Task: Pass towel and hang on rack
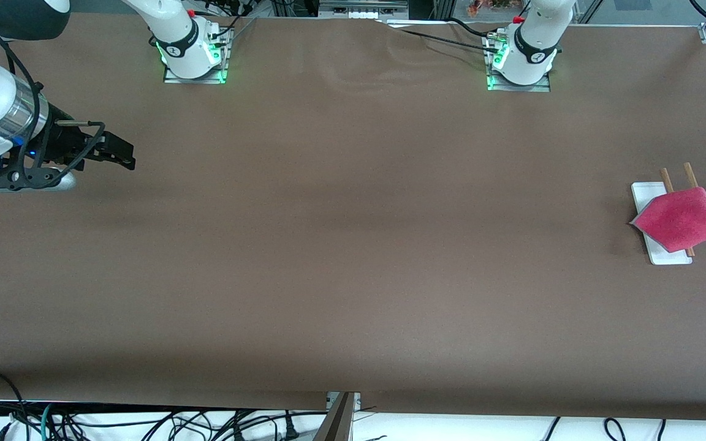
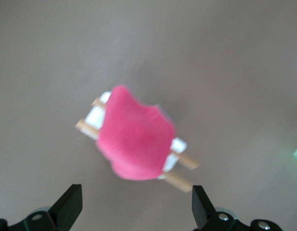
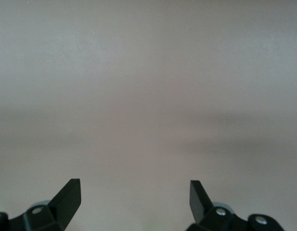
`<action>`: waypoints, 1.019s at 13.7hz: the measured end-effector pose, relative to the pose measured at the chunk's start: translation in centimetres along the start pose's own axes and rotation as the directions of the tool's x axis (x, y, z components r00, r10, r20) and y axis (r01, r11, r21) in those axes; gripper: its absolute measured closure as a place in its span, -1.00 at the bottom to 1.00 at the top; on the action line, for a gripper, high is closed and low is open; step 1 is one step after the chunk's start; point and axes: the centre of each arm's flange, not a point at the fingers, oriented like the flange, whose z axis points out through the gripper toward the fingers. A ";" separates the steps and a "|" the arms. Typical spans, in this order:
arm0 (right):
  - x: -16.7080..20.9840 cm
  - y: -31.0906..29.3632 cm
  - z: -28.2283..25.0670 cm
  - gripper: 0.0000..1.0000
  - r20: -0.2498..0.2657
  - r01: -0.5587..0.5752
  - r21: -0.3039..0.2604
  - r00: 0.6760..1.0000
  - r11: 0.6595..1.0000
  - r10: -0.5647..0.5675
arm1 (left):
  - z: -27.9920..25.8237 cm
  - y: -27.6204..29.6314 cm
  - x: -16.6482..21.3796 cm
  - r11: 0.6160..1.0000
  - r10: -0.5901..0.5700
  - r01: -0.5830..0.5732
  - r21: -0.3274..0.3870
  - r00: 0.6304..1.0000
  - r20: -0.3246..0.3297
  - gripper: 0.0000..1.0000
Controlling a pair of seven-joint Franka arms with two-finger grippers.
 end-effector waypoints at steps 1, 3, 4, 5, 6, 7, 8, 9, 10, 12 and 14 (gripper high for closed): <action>0.0 0.0 0.0 -1.00 -0.001 0.000 0.000 1.000 1.000 0.000 | -0.9 1.8 3.1 0.999 -0.046 0.046 -0.012 0.999 0.019 -1.00; 0.0 0.0 0.0 -1.00 -0.001 0.000 0.000 1.000 1.000 0.000 | -2.2 5.6 9.5 0.992 -0.127 0.128 -0.017 0.990 0.059 -1.00; 0.0 0.0 0.0 -1.00 -0.001 0.000 0.000 1.000 1.000 0.000 | -2.7 7.6 12.8 0.985 -0.170 0.171 -0.008 0.983 0.075 -1.00; 0.0 0.0 0.0 -1.00 -0.001 0.000 0.000 1.000 1.000 0.000 | -3.1 9.8 16.0 0.978 -0.209 0.210 0.006 0.974 0.084 -1.00; 0.0 0.0 0.0 -1.00 -0.001 0.000 0.000 1.000 1.000 0.000 | -3.4 12.1 19.3 0.969 -0.248 0.247 0.019 0.965 0.087 -1.00; 0.0 0.0 0.0 -1.00 -0.001 0.000 0.000 1.000 1.000 0.000 | -3.4 14.3 22.3 0.956 -0.292 0.291 0.030 0.953 0.086 -1.00; 0.0 0.0 0.0 -1.00 -0.001 0.000 0.000 1.000 1.000 0.000 | -3.4 16.6 25.0 0.939 -0.343 0.341 0.041 0.935 0.085 -1.00; 0.0 0.0 0.1 -1.00 -0.001 0.000 -0.001 1.000 1.000 0.000 | -3.4 18.9 27.2 0.917 -0.399 0.395 0.056 0.913 0.087 -1.00; 0.0 0.0 0.0 -1.00 -0.002 0.000 -0.001 1.000 1.000 0.000 | -3.4 21.3 29.0 0.889 -0.458 0.452 0.075 0.885 0.087 -1.00; 0.1 0.2 0.1 -1.00 -0.003 -0.003 -0.004 1.000 1.000 0.003 | -3.3 26.1 31.7 0.817 -0.575 0.566 0.109 0.815 0.075 -1.00; 0.1 0.3 0.1 -1.00 -0.004 -0.004 -0.004 1.000 1.000 0.004 | -3.1 29.9 33.0 0.723 -0.687 0.679 0.126 0.727 0.021 -1.00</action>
